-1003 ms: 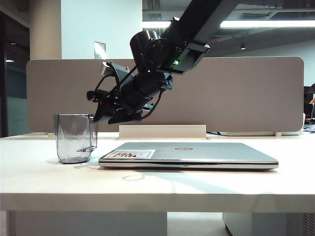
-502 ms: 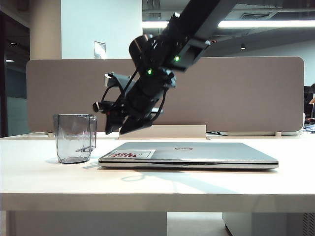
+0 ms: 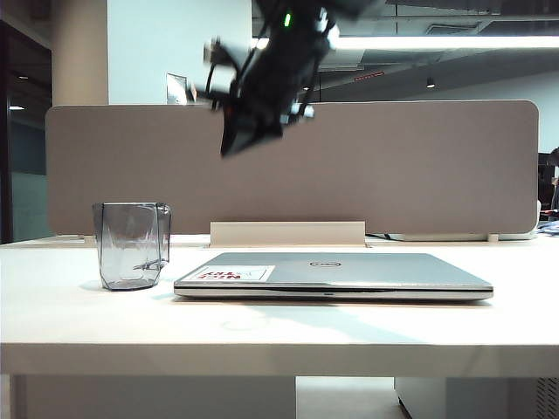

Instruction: Pick up the water cup and place it on the left side of the laptop.

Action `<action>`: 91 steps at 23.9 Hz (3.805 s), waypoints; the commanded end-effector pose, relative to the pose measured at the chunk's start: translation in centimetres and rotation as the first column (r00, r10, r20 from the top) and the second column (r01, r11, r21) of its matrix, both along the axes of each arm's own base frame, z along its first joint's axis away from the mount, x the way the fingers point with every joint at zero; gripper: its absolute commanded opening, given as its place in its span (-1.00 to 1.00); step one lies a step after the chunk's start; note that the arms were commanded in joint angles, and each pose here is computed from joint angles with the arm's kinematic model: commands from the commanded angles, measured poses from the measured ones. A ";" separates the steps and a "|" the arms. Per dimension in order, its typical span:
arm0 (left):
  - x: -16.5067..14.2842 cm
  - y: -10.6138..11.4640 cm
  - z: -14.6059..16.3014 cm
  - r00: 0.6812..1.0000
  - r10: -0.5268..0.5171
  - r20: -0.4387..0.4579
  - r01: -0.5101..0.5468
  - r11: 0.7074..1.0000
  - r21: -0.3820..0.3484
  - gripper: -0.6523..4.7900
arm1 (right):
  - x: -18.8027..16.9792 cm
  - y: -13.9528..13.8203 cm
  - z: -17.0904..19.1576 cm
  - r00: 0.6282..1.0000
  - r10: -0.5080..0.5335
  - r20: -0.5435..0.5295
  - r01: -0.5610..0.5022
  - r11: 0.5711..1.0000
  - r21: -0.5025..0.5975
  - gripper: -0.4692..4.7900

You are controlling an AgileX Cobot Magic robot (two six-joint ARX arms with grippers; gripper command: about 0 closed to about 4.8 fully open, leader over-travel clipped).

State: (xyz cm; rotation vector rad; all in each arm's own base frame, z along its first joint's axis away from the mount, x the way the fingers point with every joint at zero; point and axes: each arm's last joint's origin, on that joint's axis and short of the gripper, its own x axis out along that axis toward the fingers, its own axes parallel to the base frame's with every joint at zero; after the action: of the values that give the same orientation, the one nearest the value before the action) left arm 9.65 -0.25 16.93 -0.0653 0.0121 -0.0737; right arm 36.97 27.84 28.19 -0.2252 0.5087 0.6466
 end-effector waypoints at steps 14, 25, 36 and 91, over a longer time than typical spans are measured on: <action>2.9 0.1 4.8 0.998 0.031 -0.047 -0.028 0.998 0.060 -0.78 | -10.2 -7.8 15.0 0.986 0.027 0.162 -0.039 0.996 0.075 -0.85; 8.9 0.0 5.3 0.991 0.021 -0.130 -0.012 0.997 0.072 -0.78 | -18.1 -18.3 19.3 0.957 -0.173 0.232 0.160 0.984 0.075 -0.85; 10.3 0.0 4.9 0.988 0.019 -0.155 -0.007 0.997 0.081 -0.78 | -20.9 -20.1 14.0 0.963 -0.215 0.164 0.199 0.974 0.111 -0.85; 25.3 0.2 -0.9 0.753 -0.446 -0.484 0.474 0.878 -0.071 -0.78 | -30.2 -23.9 5.3 0.994 -0.092 0.055 0.069 0.943 0.326 -0.85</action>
State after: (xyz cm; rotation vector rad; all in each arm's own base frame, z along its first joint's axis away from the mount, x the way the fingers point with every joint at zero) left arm 34.98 0.03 15.90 -0.0146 0.5461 -0.5473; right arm 6.72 3.92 33.38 0.0835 0.3455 0.6325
